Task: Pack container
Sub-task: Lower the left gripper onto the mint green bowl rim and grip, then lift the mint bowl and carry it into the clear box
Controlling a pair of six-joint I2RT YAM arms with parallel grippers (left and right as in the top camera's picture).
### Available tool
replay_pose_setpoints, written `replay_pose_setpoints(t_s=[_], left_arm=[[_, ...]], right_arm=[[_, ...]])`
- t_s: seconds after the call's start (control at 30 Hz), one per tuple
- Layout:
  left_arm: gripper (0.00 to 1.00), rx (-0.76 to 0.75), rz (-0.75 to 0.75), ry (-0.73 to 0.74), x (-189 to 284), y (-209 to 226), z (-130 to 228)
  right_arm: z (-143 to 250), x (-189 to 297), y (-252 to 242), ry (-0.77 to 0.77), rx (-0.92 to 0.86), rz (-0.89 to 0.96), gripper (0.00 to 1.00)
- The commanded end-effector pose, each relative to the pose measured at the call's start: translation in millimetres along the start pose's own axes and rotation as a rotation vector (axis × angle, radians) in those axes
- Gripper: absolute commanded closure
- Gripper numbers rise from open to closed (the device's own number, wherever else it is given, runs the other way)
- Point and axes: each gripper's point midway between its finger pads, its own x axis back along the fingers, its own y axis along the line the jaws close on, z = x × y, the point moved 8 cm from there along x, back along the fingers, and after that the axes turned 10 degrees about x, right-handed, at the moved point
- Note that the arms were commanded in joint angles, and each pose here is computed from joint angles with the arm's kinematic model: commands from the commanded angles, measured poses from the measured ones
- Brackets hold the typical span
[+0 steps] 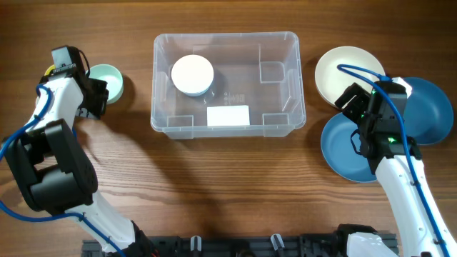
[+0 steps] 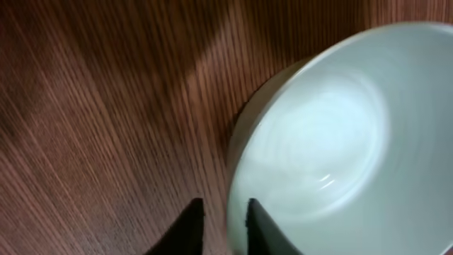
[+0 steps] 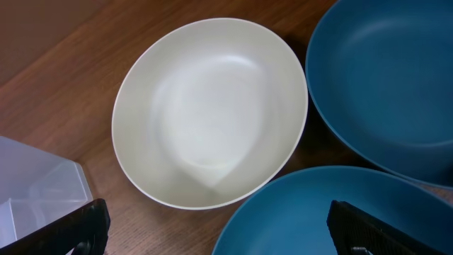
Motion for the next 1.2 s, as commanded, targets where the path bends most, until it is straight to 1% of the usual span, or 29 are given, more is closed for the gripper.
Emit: replay_pose_setpoints(t_s=[0.0,0.1,0.13,0.17,0.4,0.57,0.7,0.83,0.9,0.97,1.07,1.17], left_arm=[[0.87,-0.006,-0.001,-0.012,-1.8,-2.9,0.5],[0.91,-0.021,-0.001,-0.01,-1.7,-3.7,3.3],[0.95,-0.023,-0.002,-0.009,-1.7,-3.7,4.4],[0.96,-0.027,-0.004,-0.007,-1.7,-3.9,6.0],[0.96,-0.072,-0.044,0.033,-0.8,-0.3,23.7],[0.96,-0.144,-0.004,0.113,7.1,-3.5,33.3],[0.96,-0.169,0.043,0.109,28.9,-6.5,32.8],[0.96,-0.382,0.181,0.056,71.1,-17.3,30.1],[0.96,-0.457,0.26,0.01,101.1,-20.3,29.5],[0.96,-0.495,0.351,-0.036,137.7,-20.1,31.4],[0.96,-0.584,0.501,-0.078,183.9,-21.6,45.0],[0.96,-0.715,0.644,-0.125,224.8,-22.2,71.5]], right_arm=[[-6.4,1.4,0.9,-0.018,0.0,-0.001,0.0],[-6.3,1.3,0.8,-0.018,0.0,-0.001,0.0],[-6.4,1.4,0.9,-0.018,0.0,-0.001,0.0],[-6.2,1.3,0.8,-0.017,0.0,-0.001,0.0],[-6.1,1.4,0.7,-0.016,0.001,-0.001,0.0],[-6.1,1.4,0.7,-0.016,0.0,-0.001,0.0],[-5.9,1.3,0.7,-0.015,0.0,0.0,0.0],[-5.9,1.3,0.7,-0.015,0.0,0.0,0.0],[-5.9,1.3,0.7,-0.015,0.001,0.0,0.0],[-5.9,1.3,0.7,-0.015,0.001,0.0,0.0],[-5.9,1.3,0.7,-0.015,0.001,0.0,0.0],[-6.0,1.3,0.7,-0.015,0.0,0.0,0.0]])
